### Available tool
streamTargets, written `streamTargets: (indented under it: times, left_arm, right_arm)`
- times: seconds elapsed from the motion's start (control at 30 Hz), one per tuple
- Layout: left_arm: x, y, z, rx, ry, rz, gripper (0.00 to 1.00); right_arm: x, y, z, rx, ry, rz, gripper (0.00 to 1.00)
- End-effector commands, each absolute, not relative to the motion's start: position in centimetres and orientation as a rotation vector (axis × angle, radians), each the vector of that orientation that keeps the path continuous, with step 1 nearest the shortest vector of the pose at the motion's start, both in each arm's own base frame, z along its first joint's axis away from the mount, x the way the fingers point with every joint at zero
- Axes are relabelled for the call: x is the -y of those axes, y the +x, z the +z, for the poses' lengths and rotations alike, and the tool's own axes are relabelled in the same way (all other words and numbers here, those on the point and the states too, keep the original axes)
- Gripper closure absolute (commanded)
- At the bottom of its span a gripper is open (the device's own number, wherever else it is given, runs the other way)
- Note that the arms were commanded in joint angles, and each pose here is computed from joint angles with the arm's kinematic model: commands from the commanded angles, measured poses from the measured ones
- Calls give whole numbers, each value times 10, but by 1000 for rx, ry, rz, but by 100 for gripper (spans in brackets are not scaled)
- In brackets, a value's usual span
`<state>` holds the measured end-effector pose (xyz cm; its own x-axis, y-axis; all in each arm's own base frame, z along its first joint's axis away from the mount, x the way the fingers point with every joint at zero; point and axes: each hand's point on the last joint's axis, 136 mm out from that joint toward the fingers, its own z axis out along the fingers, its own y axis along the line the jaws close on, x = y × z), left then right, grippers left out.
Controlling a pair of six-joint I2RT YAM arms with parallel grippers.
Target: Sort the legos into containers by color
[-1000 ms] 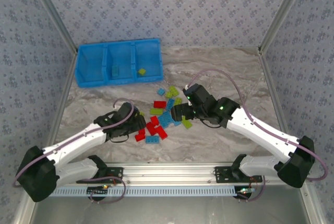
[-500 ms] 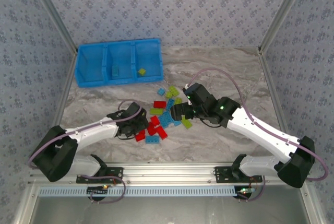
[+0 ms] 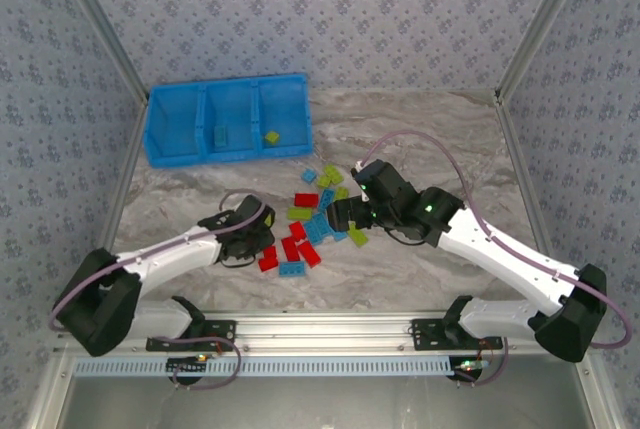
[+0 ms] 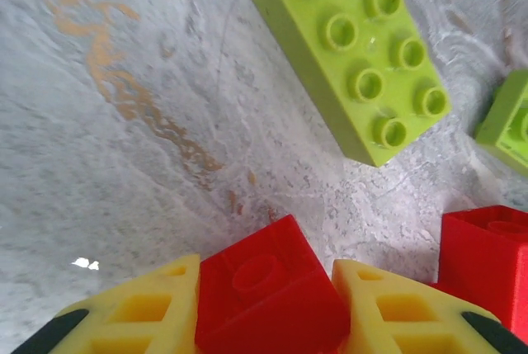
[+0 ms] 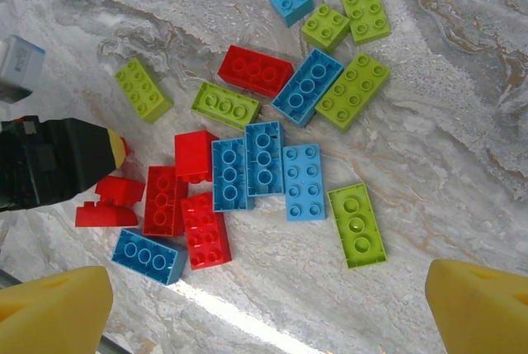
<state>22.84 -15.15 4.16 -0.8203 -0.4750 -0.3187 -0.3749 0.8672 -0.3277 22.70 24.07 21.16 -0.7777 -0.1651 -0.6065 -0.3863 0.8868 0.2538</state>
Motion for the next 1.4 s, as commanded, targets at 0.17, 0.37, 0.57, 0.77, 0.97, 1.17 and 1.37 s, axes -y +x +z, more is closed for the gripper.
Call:
streamTargets:
  times: [0.17,0.37,0.57,0.77,0.97,1.17,1.37]
  left_arm:
    - [82,292,161,-2270,-611,-143,74]
    - [4,365,218,-2043,-806,-48,74]
    - [-46,440,211,-2014,-958,-8,72]
    - [-80,505,165,-2105,-1058,-105,71]
    - [-93,535,126,-2195,-1078,-205,57]
    - [-83,525,145,-2145,-1100,-293,42]
    - [-49,485,203,-2110,-1007,-356,39]
  right_arm:
    - [-243,223,231,-2394,-389,531,0]
    - [-241,223,230,-2401,-381,519,0]
    - [-238,220,237,-2407,-388,509,0]
    - [-233,217,246,-2402,-380,505,0]
    - [-221,209,245,-2390,-342,500,0]
    - [-215,209,245,-2382,-327,484,0]
    - [-220,216,237,-2389,-321,474,0]
